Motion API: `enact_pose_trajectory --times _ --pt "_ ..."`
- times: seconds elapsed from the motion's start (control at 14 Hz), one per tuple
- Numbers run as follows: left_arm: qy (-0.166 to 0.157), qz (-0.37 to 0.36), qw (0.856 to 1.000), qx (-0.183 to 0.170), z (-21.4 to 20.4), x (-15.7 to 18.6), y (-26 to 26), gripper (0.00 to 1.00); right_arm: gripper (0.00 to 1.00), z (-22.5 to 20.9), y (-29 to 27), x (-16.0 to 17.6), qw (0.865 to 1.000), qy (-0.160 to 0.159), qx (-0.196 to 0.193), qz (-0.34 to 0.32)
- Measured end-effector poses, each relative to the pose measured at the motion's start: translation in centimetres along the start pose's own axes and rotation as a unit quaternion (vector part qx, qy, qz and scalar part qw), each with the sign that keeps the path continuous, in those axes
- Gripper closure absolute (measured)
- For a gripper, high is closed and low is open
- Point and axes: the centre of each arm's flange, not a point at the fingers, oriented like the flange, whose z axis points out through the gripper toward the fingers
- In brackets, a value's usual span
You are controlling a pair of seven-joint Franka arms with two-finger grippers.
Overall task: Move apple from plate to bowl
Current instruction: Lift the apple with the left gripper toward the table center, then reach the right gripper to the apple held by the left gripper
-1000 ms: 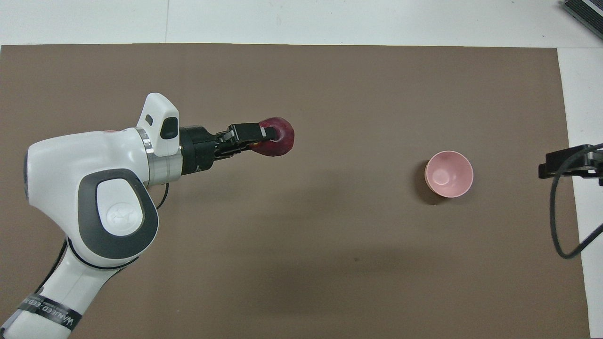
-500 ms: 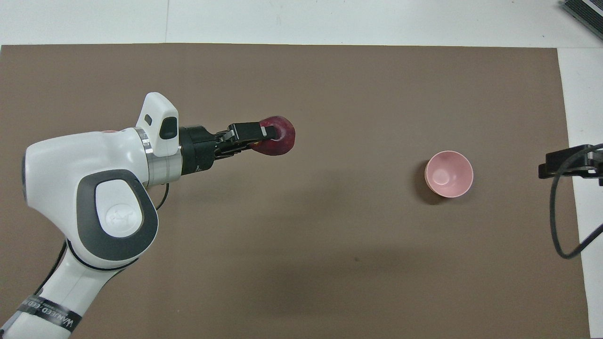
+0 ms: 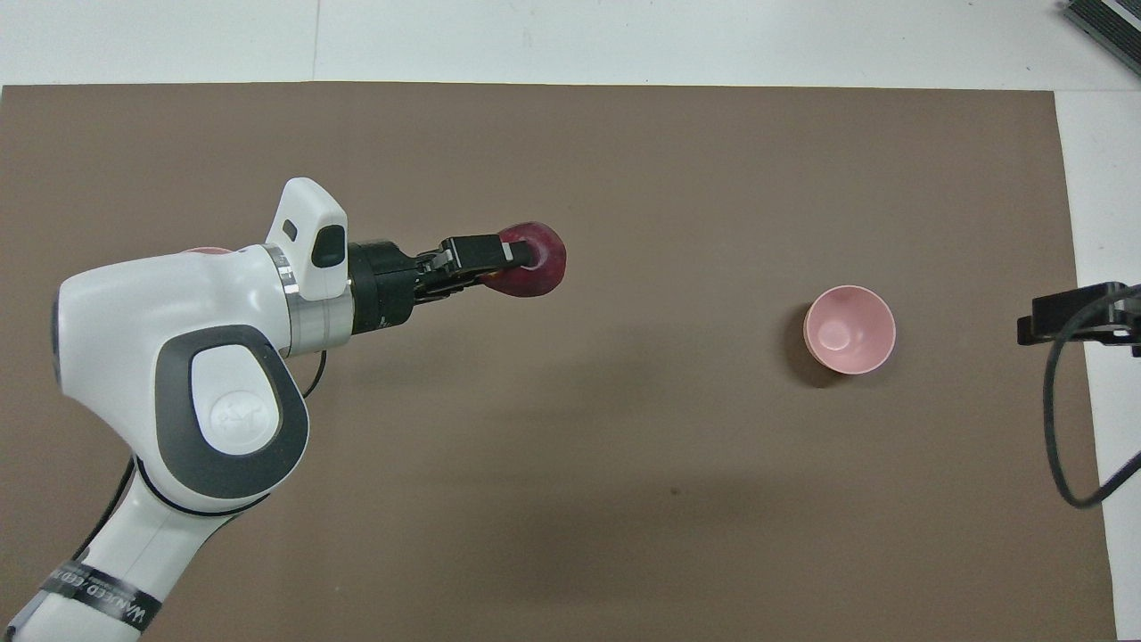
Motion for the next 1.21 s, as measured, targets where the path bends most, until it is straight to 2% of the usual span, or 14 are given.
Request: enact_pose_trajectory --times 0.14,0.29,0.43,0.5,0.64,0.71,0.93,1.21 --pt "0.002 0.001 1.0 0.0 0.0 0.0 0.1 0.36 0.0 5.2 -4.8 0.9 0.994 -0.022 0.059 0.09" --pt "0.001 0.002 1.0 0.0 0.1 -0.1 0.2 0.36 0.0 10.7 -9.3 2.2 0.973 -0.051 0.117 0.194" --pt "0.001 0.003 1.0 0.0 0.2 -0.3 0.4 0.36 0.0 15.1 -12.2 3.0 0.94 -0.084 0.161 0.288" --pt "0.003 0.007 1.0 -0.001 0.4 -0.5 0.7 0.36 0.0 16.7 -13.4 3.6 0.913 -0.103 0.188 0.348" --pt "0.007 0.011 1.0 -0.003 0.3 -0.8 1.3 0.36 0.0 16.7 -14.0 4.1 0.875 -0.137 0.213 0.413" --pt "0.008 0.012 1.0 -0.004 0.2 -0.8 1.4 0.36 0.0 16.7 -14.4 4.0 0.863 -0.149 0.218 0.431" --pt "0.01 0.013 1.0 -0.004 0.2 -0.9 1.5 0.36 0.0 17.5 -17.2 2.0 0.843 -0.184 0.217 0.458" --pt "0.01 0.013 1.0 -0.004 0.2 -0.9 1.6 0.36 0.0 17.8 -18.4 0.9 0.836 -0.199 0.215 0.465"
